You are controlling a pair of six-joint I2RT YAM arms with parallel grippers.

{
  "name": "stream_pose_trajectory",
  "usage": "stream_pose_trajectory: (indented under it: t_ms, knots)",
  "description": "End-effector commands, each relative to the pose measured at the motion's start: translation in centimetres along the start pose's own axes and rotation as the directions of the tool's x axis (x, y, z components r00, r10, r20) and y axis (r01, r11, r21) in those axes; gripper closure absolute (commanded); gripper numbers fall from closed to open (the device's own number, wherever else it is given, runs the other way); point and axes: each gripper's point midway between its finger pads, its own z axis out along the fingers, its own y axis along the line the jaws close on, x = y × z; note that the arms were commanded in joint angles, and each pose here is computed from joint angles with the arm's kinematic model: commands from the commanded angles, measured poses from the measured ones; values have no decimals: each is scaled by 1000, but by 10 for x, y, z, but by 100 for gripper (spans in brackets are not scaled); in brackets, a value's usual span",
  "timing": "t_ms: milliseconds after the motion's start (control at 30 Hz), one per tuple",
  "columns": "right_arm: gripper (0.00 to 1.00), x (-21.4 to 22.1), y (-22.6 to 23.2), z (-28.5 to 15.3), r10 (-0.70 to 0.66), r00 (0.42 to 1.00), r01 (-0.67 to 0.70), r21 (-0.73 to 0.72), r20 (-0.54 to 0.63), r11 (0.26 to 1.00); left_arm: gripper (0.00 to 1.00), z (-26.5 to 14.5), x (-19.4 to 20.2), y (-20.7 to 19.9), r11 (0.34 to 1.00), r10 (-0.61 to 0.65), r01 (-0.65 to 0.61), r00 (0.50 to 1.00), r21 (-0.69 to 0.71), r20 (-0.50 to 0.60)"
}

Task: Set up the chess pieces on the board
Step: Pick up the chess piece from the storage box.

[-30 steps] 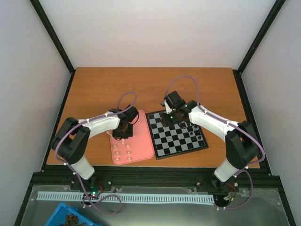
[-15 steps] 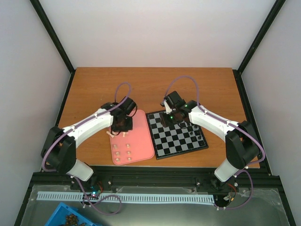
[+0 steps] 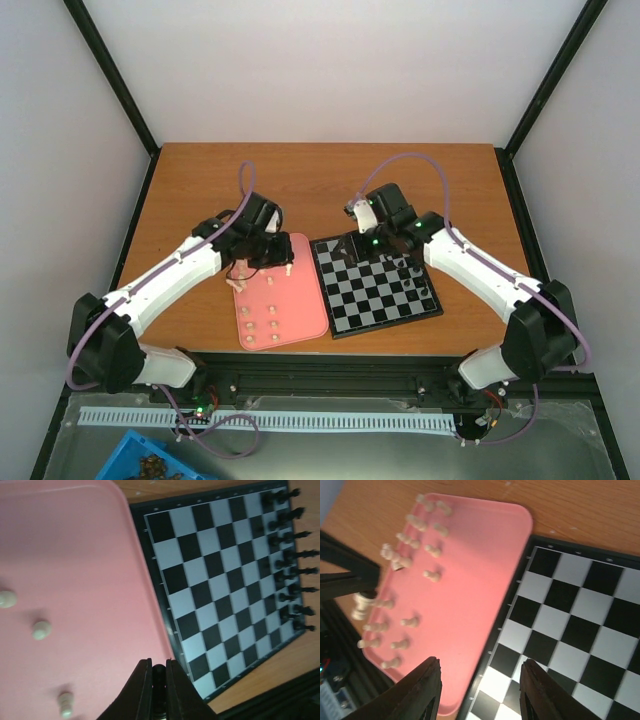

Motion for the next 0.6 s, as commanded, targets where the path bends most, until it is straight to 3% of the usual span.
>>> stream_pose_trajectory:
  t_ms: [0,133,267,567]
  knots:
    - [56,0,31,-7,-60,998,63,-178,22,982,99,-3,-14,-19,984,-85,83,996,160,0]
    - [57,8,43,-6,-74,997,71,-265,-1,961,99,-1,-24,-13,946,-197,196,980,257,-21]
    - [56,7,56,-8,-90,996,86,-342,4,936,99,-4,-31,-9,922,-229,230,973,311,-41]
    - [50,7,58,-3,-113,993,99,-361,-17,927,99,3,-22,-22,881,-116,156,987,447,-114]
